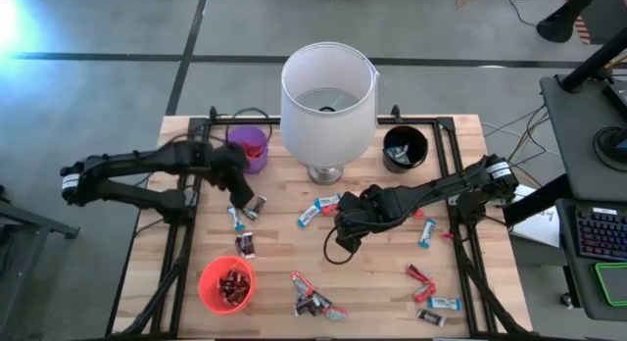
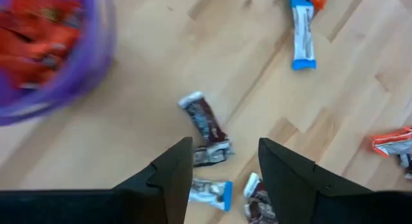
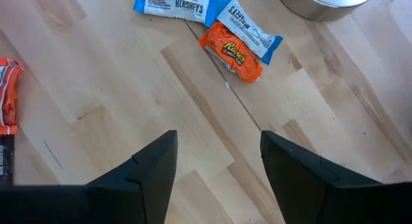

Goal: Sort candy
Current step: Put the black chocolate into the orange bucket

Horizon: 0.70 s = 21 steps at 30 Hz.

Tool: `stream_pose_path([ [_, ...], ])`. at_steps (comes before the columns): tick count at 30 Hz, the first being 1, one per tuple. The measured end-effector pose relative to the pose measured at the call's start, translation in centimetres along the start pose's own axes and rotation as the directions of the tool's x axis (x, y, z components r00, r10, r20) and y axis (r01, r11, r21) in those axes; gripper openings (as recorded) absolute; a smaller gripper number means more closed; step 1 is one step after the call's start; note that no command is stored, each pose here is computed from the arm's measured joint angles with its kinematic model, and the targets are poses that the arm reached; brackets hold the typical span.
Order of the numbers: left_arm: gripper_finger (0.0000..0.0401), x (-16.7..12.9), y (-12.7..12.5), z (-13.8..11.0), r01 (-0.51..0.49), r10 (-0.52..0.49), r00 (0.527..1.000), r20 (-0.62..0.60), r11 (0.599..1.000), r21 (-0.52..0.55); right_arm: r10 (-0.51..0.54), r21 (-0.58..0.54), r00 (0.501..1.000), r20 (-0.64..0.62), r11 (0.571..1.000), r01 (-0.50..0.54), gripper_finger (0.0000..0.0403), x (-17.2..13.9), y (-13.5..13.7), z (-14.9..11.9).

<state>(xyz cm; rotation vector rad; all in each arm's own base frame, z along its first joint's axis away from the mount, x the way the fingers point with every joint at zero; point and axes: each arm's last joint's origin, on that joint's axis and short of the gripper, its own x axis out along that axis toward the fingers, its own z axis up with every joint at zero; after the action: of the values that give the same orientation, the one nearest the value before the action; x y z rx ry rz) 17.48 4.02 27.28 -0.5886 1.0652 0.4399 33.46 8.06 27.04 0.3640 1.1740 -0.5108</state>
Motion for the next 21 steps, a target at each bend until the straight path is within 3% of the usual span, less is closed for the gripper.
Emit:
stream_pose_path([
  [4, 0.0157, 2.0, -0.8, -1.0, 0.024, -0.024, 1.000, -0.013, 0.999, -0.022, 0.000, -0.005, 1.000, -0.005, 1.000, 0.000, 0.0215, 0.0, 0.0, 0.0],
  [11, 0.0157, 4.9, -0.7, -2.3, -0.043, 0.041, 0.998, -0.038, 0.998, -0.054, -0.001, -0.033, 1.000, -0.009, 0.999, 0.000, 0.0215, 0.0, 0.0, -0.1],
  [21, 0.0157, 7.8, -0.8, -2.4, -0.064, 0.060, 0.996, -0.071, 0.996, -0.059, -0.001, -0.035, 1.000, -0.010, 0.999, 0.000, 0.0215, 0.0, 0.0, -0.1],
])
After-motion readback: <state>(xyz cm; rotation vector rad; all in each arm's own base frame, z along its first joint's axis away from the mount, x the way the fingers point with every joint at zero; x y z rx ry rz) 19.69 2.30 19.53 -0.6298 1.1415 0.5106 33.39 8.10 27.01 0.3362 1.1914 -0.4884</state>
